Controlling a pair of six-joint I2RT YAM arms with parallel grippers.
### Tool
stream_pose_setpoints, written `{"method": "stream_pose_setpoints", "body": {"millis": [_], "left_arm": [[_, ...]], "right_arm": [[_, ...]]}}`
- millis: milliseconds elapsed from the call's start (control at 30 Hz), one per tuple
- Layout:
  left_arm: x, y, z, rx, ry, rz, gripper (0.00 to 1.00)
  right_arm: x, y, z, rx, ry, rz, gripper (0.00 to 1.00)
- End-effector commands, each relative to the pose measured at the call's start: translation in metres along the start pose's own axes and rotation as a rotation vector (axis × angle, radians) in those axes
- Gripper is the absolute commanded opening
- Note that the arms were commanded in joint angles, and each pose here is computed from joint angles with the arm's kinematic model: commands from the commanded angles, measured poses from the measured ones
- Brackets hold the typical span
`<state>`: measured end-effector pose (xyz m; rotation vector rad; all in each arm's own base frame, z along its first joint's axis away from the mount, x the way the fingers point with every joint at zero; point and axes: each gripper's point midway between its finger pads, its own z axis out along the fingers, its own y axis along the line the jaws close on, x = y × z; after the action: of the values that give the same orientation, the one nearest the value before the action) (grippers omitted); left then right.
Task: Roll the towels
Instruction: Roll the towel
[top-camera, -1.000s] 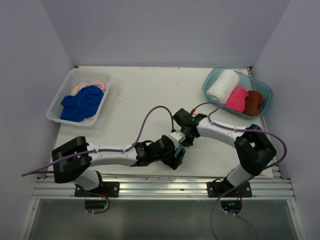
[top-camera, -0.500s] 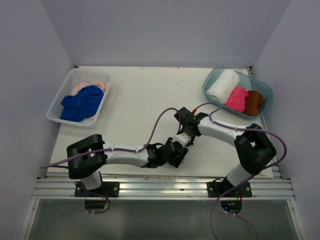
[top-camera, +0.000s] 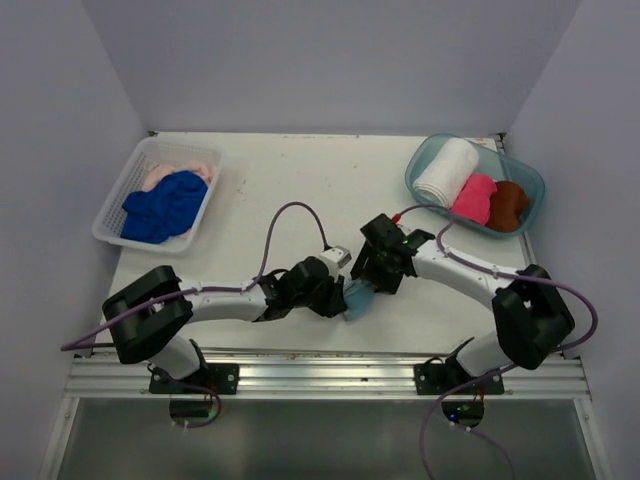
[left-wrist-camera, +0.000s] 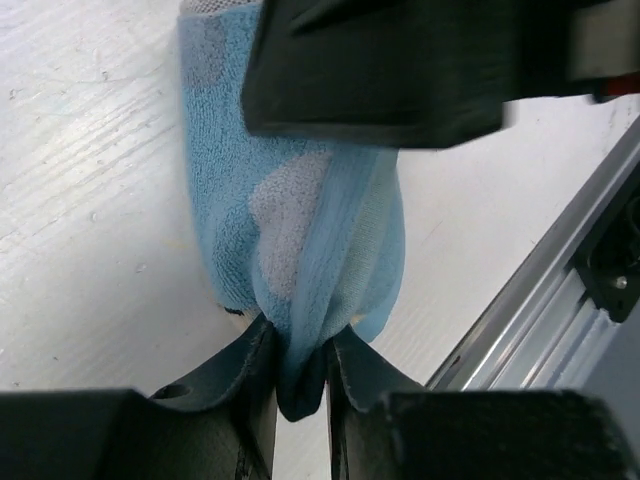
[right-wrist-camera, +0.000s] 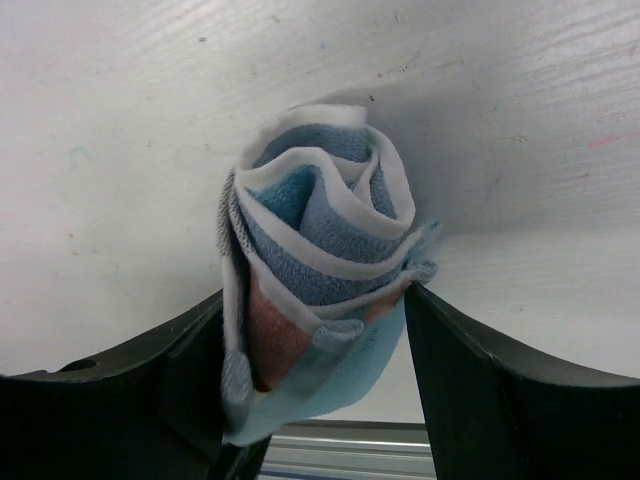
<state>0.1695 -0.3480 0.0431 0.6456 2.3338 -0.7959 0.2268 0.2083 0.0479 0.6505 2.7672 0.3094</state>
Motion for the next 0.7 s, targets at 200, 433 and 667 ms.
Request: {"method": "stream_pose_setpoints", "body": {"millis": [200,433,667], "left_arm": [[-0.007,-0.021,-0.011,0.324,0.022,-0.177,0.23],[-0.011,-0.017,-0.012,0.395,0.057,-0.279,0.2],[-0.014,0.001,-0.024,0.445,0.053,-0.442,0.21]], "right_arm": [[-0.004,0.016,-0.02,-0.202,-0.028,-0.063,0.76],[-0.012,0.017,-0.035,-0.276,-0.105,-0.046,0.81],[-0.033,0.009,-0.064,-0.314,-0.249,-0.009,0.82]]}}
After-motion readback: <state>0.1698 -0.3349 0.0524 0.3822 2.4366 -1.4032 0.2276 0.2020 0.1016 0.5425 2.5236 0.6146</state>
